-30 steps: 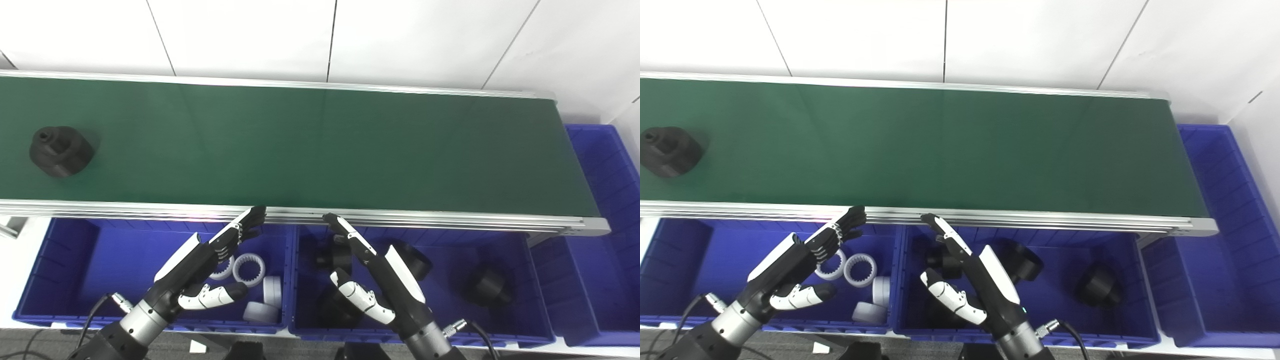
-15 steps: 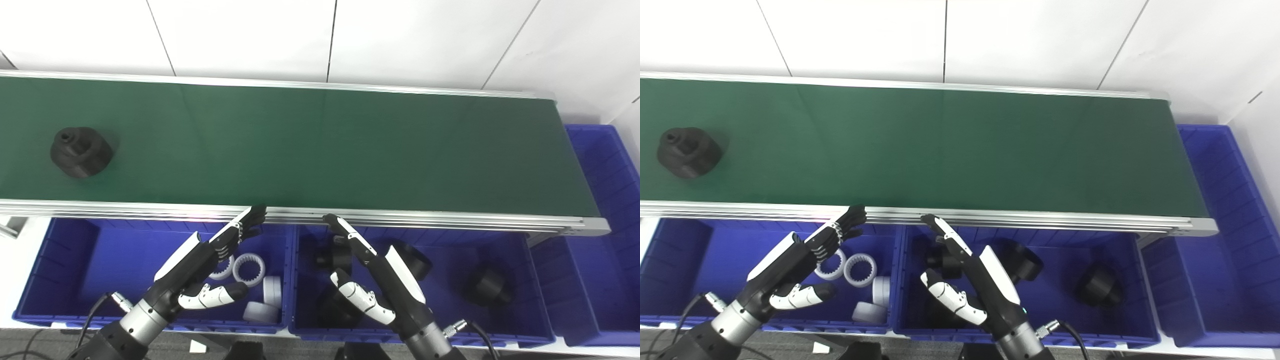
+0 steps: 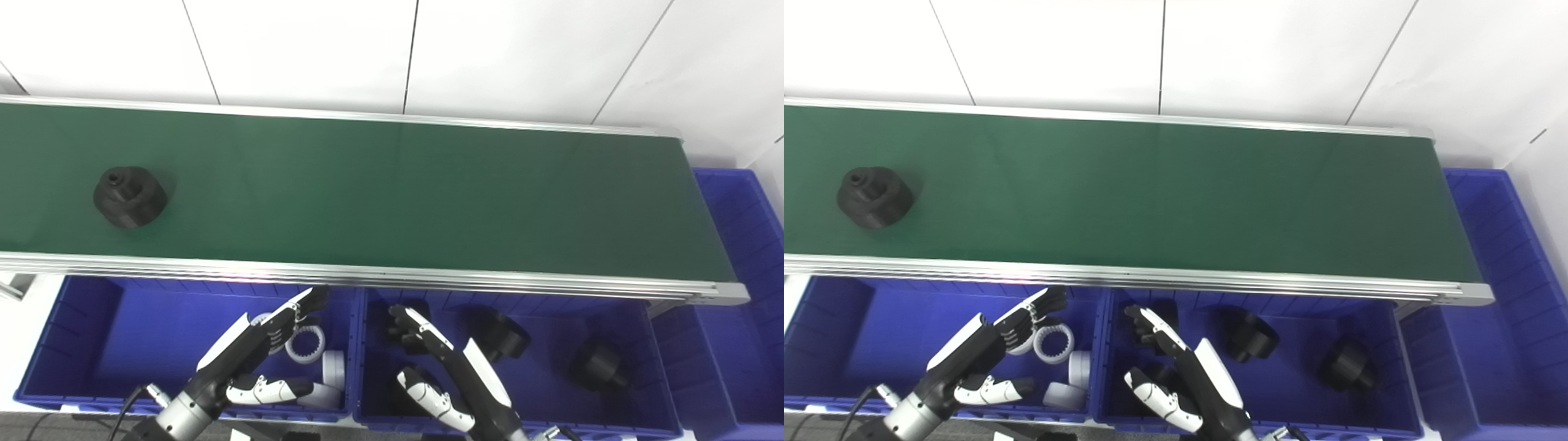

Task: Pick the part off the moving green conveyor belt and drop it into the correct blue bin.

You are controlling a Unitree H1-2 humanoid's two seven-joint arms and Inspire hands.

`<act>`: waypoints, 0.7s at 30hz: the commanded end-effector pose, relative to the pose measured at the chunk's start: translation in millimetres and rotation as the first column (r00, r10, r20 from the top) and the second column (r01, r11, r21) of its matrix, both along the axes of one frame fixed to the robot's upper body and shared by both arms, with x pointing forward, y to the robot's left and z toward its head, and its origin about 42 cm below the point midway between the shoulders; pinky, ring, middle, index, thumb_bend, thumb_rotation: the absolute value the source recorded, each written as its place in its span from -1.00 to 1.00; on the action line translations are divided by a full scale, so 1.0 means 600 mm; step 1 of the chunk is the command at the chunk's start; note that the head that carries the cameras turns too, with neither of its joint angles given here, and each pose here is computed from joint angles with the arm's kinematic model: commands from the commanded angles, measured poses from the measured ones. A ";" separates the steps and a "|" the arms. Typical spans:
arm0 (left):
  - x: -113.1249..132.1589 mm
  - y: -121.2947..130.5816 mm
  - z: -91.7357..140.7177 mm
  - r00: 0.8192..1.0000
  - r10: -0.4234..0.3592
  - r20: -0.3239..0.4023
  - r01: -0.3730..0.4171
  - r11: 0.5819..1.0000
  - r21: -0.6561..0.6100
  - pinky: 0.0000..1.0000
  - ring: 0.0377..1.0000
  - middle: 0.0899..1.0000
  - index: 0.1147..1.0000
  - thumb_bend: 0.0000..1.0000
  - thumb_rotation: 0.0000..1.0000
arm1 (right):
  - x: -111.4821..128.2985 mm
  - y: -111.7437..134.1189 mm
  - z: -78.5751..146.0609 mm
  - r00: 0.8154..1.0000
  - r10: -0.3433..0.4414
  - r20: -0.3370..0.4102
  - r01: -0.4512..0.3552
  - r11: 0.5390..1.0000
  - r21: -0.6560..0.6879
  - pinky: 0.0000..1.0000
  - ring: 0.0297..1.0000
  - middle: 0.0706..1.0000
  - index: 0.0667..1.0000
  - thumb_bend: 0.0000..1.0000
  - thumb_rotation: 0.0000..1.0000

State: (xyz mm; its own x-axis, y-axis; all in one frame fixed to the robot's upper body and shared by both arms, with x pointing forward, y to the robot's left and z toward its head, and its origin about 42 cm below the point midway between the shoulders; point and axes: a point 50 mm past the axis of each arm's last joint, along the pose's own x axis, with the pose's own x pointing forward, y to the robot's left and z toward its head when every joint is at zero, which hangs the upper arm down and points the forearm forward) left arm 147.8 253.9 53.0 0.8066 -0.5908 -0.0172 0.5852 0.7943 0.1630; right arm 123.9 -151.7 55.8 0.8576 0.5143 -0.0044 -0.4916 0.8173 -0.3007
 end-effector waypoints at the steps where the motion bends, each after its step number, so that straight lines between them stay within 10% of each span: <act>1: 0.012 0.002 0.017 0.997 -0.002 0.076 0.003 1.000 -0.014 0.76 0.89 0.92 0.88 -0.03 -0.01 | 0.002 0.005 0.015 0.998 0.002 0.068 -0.005 0.999 0.041 0.65 0.83 0.90 0.84 -0.24 0.62; 21: 0.021 -0.018 -0.034 1.000 0.009 -0.001 -0.009 0.999 0.039 0.68 0.81 0.85 0.78 0.02 0.00 | 0.004 -0.016 -0.045 1.000 -0.006 0.010 0.006 1.000 0.009 0.64 0.83 0.91 0.84 -0.26 0.72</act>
State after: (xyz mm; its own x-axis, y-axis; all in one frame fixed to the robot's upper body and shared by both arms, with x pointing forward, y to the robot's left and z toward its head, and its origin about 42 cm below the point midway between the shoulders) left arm 152.0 243.0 23.9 0.8038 -0.5870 -0.0970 0.5947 0.7886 0.1562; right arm 119.8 -167.0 17.7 0.8561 0.5089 -0.0901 -0.5096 0.8020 -0.3116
